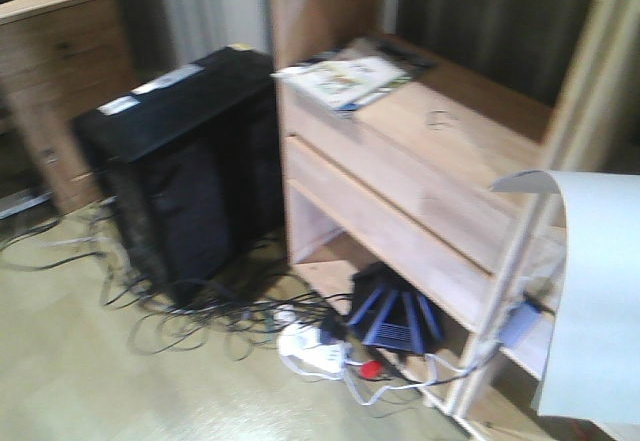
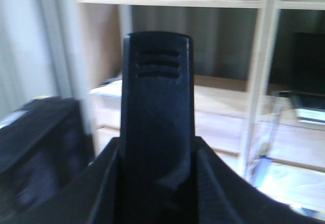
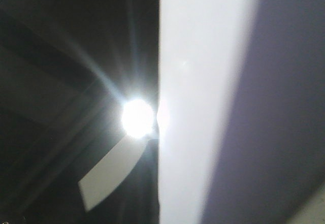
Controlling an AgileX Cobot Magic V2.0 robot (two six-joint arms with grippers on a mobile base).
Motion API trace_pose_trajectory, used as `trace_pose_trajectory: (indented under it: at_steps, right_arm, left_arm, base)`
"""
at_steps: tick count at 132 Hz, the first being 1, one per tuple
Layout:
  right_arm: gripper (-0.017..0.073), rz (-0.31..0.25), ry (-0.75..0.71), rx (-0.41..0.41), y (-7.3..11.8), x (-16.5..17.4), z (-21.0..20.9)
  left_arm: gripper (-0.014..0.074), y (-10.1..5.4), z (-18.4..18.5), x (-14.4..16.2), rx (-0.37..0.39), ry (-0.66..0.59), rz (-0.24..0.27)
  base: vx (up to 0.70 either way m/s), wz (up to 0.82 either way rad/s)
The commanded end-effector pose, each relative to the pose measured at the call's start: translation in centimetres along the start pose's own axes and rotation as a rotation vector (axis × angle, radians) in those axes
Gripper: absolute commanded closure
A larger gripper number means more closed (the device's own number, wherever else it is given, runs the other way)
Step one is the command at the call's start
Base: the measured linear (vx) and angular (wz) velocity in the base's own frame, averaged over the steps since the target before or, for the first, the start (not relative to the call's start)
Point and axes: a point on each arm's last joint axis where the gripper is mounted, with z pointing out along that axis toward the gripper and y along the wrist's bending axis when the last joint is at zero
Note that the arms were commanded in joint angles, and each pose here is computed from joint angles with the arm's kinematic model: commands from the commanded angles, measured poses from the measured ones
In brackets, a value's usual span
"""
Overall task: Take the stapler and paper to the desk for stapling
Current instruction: 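Drive the base toward the wooden desk holding stapler and paper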
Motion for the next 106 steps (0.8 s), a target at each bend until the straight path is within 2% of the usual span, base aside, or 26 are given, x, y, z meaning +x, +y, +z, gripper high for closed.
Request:
trace_pose_trajectory:
  at_steps: [1, 106]
  right_arm:
    - [0.0561, -0.013, -0.014, -0.045, 0.69, -0.26, 0.54]
    - [0.0561, -0.013, -0.014, -0.045, 0.69, -0.26, 0.54]
  left_arm:
    - [0.0600, -0.09, -0.26, -1.94, 0.013, -0.136, 0.002]
    - [0.0600, -0.09, -0.26, -1.94, 0.013, -0.136, 0.002]
  base:
    - [-0.12, 0.65]
    - [-0.07, 0.60]
